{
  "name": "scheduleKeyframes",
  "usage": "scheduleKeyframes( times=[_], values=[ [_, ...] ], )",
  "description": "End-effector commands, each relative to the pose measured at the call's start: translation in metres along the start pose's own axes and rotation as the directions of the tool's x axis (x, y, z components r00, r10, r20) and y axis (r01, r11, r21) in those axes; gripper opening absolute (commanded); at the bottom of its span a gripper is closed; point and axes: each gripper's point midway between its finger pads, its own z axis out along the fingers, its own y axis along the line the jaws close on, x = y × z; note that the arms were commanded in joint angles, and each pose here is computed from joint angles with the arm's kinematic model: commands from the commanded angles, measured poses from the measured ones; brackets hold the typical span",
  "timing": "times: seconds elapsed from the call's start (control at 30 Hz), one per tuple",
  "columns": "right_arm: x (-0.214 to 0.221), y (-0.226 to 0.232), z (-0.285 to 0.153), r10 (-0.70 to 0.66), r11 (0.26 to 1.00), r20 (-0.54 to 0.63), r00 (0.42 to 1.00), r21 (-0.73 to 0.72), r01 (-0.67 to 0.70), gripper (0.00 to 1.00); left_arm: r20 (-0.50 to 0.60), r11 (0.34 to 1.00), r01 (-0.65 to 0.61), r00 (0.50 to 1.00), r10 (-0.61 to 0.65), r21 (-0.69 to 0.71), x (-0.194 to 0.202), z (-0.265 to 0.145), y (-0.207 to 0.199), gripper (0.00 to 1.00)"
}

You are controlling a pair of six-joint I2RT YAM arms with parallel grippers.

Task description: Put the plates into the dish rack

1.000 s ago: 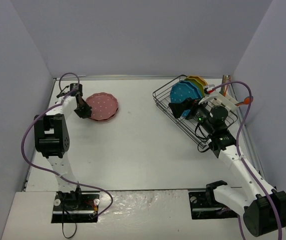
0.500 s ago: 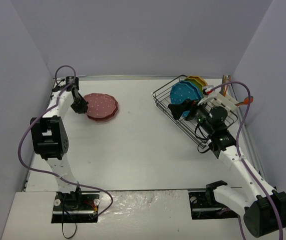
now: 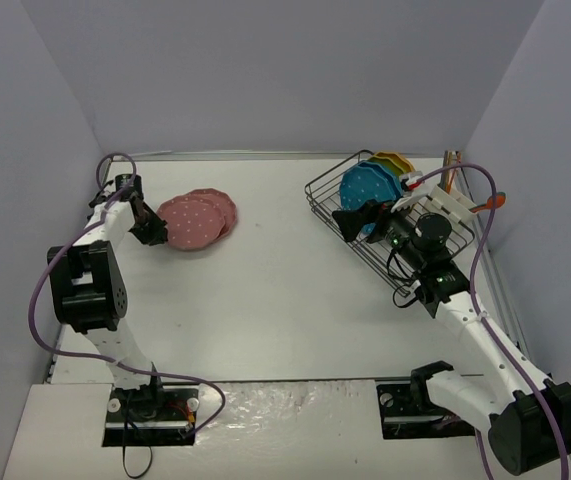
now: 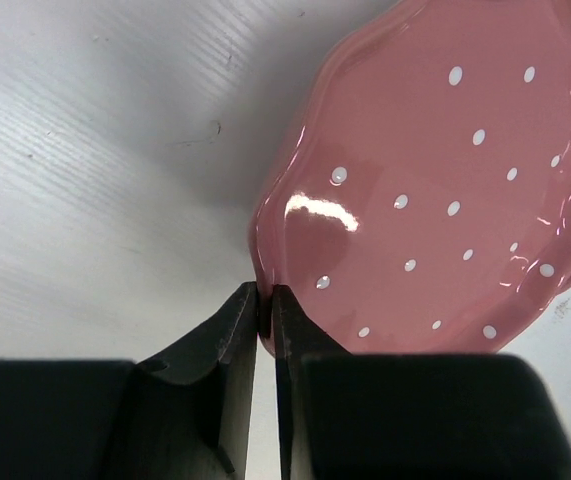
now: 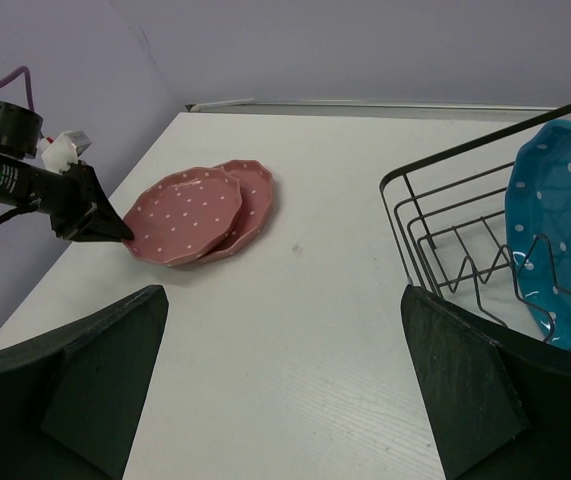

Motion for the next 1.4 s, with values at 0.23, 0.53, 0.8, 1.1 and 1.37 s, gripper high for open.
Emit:
scheduleKeyframes(
  times=[0.23,0.53,0.8,1.1,1.37],
  values=[
    [-0.021,0.011,0.003,-0.033,0.999,0.076,0.997,-0.030,0.035,1.00,0.091,0.993,0.019,0.995,-0.030,0.115,-0.029,-0.010,-0.017,0.26],
    [-0.016,0.015,0.005,-0.034,0.998,0.064,0.997,-0.048,0.037,1.00,0.114,0.991,0.029,0.992,-0.044,0.131,-0.033,-0.014,-0.009,0.68],
    [-0.013,0.019,0.004,-0.048,0.997,0.059,0.997,-0.061,0.051,1.00,0.187,0.947,0.013,0.979,-0.077,0.321,-0.042,-0.019,-0.021,0.93],
    [-0.010,0.022,0.006,-0.057,0.995,0.043,0.997,-0.080,0.061,1.00,0.159,0.851,0.015,0.981,-0.115,0.525,-0.043,-0.003,-0.048,0.93],
    [-0.007,0.025,0.007,-0.059,0.993,0.047,0.997,-0.095,0.063,1.00,0.096,0.831,0.066,0.985,-0.142,0.553,-0.035,0.021,-0.046,0.87]
  ],
)
